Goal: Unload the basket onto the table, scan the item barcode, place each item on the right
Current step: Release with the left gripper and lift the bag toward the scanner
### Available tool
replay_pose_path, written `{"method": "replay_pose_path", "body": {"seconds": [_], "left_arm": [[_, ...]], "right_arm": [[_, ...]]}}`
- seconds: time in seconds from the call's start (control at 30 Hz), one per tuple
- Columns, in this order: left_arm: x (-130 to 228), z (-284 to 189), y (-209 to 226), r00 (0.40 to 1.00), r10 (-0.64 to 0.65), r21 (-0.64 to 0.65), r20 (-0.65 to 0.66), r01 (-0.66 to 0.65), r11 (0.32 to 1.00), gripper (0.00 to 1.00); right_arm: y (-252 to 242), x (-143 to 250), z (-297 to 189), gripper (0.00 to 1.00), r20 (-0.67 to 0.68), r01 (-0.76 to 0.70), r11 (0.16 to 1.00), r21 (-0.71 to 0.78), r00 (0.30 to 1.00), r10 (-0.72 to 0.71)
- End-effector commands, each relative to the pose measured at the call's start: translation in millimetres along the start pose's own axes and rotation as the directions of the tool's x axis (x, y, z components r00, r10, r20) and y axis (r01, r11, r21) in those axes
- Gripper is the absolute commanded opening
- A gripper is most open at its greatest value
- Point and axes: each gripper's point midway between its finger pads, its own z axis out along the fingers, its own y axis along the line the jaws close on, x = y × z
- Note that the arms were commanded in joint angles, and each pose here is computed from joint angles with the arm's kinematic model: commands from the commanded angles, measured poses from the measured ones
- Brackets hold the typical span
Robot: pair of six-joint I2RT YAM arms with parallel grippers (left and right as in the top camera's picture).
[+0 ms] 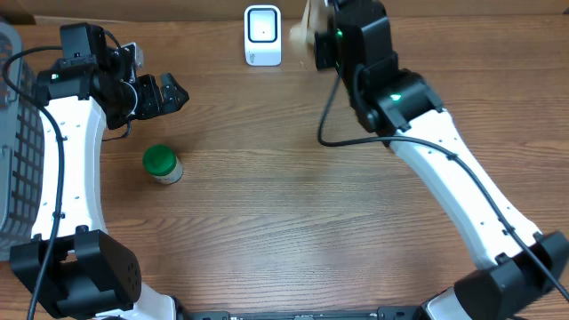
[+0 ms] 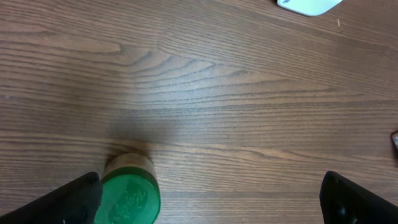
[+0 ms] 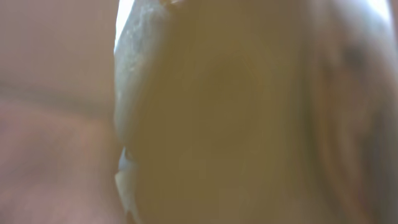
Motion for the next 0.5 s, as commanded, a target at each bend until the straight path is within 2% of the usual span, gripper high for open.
{"method": "replay_pose_path", "body": {"seconds": [0.0,0.03,0.13,0.17,0.23,0.47], "left_arm": [[-2,0,-1,1.000,0.010,-0.002,0.004,-0.010,1.000,1.00],[-2,0,-1,1.000,0.010,-0.002,0.005,-0.010,1.000,1.00],[-2,0,-1,1.000,0.010,-0.002,0.005,-0.010,1.000,1.00],[-2,0,-1,1.000,0.010,-0.002,0.004,-0.010,1.000,1.00],[-2,0,-1,1.000,0.010,-0.002,0.005,-0.010,1.000,1.00],[-2,0,-1,1.000,0.010,-0.002,0.005,-0.010,1.000,1.00]], "right_arm": [[-21,-17,19,0.04,0.056,0.225,0.943,0.243,0.968,-0.246],[-17,-19,28,0.04,0.073,0.272,0.929,0.253,0.952,-0.298],[0,-12,58,0.04,0.045,0.528,0.800,0.286,0.827,-0.561],[8,-4,70,0.04,0.019,0.624,0.726,0.288,0.754,-0.656],[20,9,87,0.04,-0.011,0.724,0.622,0.297,0.654,-0.756],[48,60,144,0.04,-0.046,0.833,0.414,0.368,0.461,-0.886]]}}
